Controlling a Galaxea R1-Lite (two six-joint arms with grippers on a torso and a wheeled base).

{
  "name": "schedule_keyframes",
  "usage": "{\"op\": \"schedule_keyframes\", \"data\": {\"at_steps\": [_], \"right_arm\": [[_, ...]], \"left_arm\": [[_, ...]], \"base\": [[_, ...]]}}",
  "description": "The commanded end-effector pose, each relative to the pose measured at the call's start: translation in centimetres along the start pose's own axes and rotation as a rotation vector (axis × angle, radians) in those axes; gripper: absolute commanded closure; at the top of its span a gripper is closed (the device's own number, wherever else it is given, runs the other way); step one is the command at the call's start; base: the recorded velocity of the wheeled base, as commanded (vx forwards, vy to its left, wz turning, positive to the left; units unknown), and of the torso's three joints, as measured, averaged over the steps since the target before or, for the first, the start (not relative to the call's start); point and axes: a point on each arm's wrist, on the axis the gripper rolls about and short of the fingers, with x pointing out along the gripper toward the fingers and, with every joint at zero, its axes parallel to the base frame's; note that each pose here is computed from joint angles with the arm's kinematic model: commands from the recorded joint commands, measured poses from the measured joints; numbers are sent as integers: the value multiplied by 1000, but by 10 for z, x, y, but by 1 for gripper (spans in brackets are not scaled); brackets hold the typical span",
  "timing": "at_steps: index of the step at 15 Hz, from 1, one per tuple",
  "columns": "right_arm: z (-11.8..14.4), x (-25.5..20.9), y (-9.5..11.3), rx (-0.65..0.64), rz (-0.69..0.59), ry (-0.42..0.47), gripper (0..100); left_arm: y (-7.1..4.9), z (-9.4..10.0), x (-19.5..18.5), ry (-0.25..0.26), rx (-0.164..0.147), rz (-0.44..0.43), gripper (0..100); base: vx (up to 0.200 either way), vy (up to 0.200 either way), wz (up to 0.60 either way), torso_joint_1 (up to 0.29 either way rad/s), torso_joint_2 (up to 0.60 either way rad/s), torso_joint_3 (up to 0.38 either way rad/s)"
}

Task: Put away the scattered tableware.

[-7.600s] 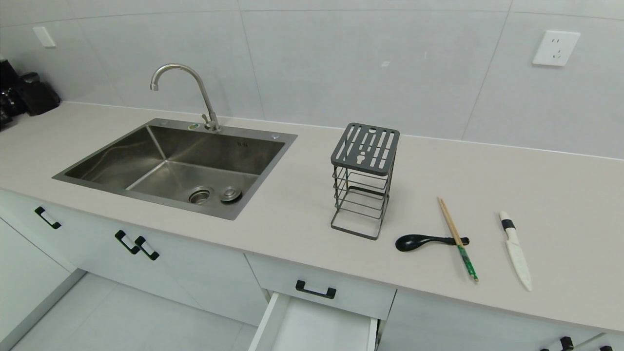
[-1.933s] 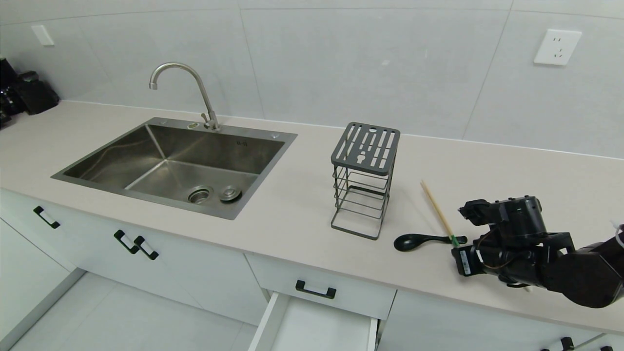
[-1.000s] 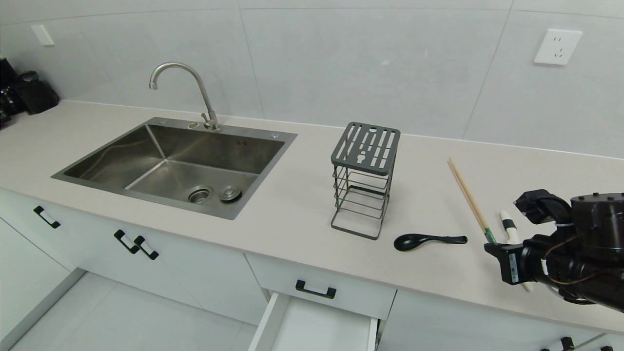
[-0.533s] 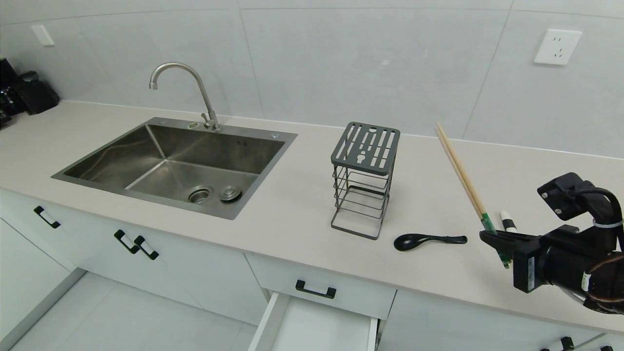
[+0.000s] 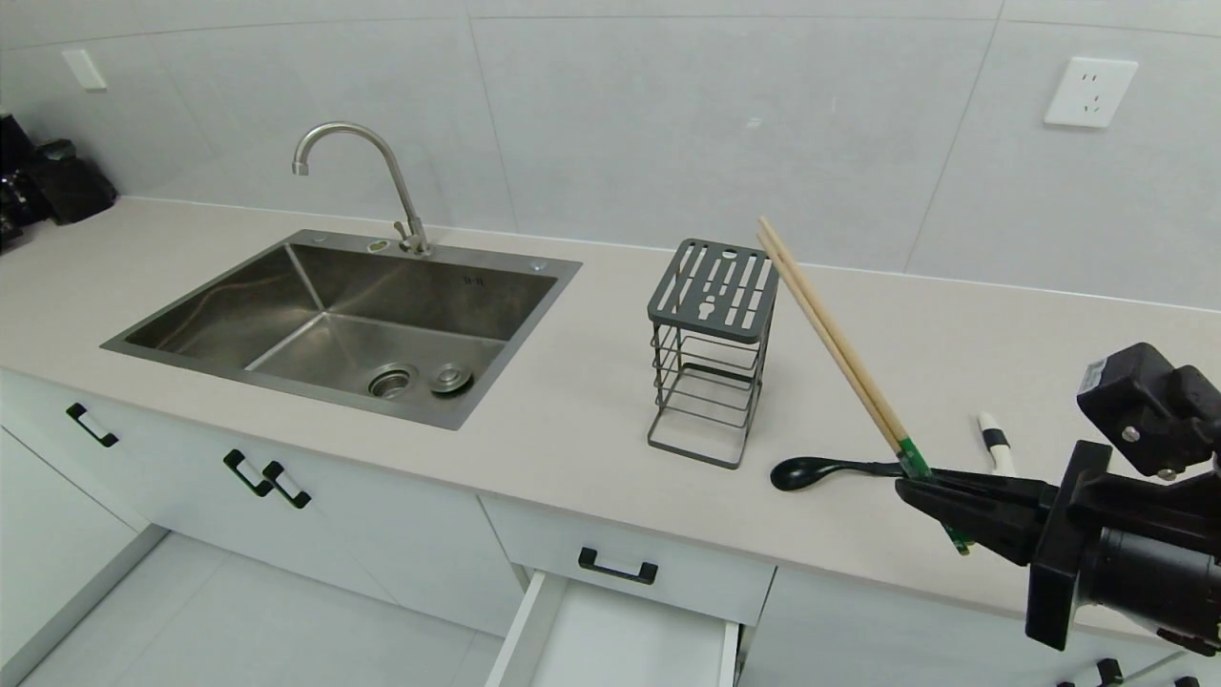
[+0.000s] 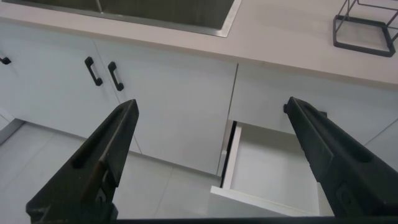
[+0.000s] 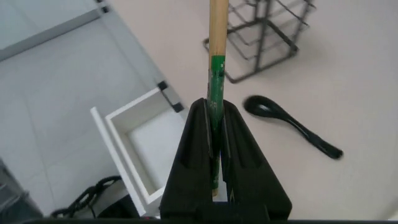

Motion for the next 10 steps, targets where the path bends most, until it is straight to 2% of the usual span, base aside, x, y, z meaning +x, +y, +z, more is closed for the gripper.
{"op": "schedule_keyframes", "data": {"at_steps": [1, 5, 10], "right_arm": [[-2, 5, 2, -12, 33, 14, 100], [5, 31, 28, -47, 264, 20, 100], [-4, 52, 47, -55, 465, 27, 100]], "left_arm": [[0, 0, 0, 1, -1, 1, 0], [0, 0, 0, 1, -1, 1, 0], [0, 0, 0, 1, -1, 1, 0]], "base": [[0, 0, 0, 0, 0, 0], [0, 0, 0, 0, 0, 0], [0, 0, 0, 0, 0, 0]]}}
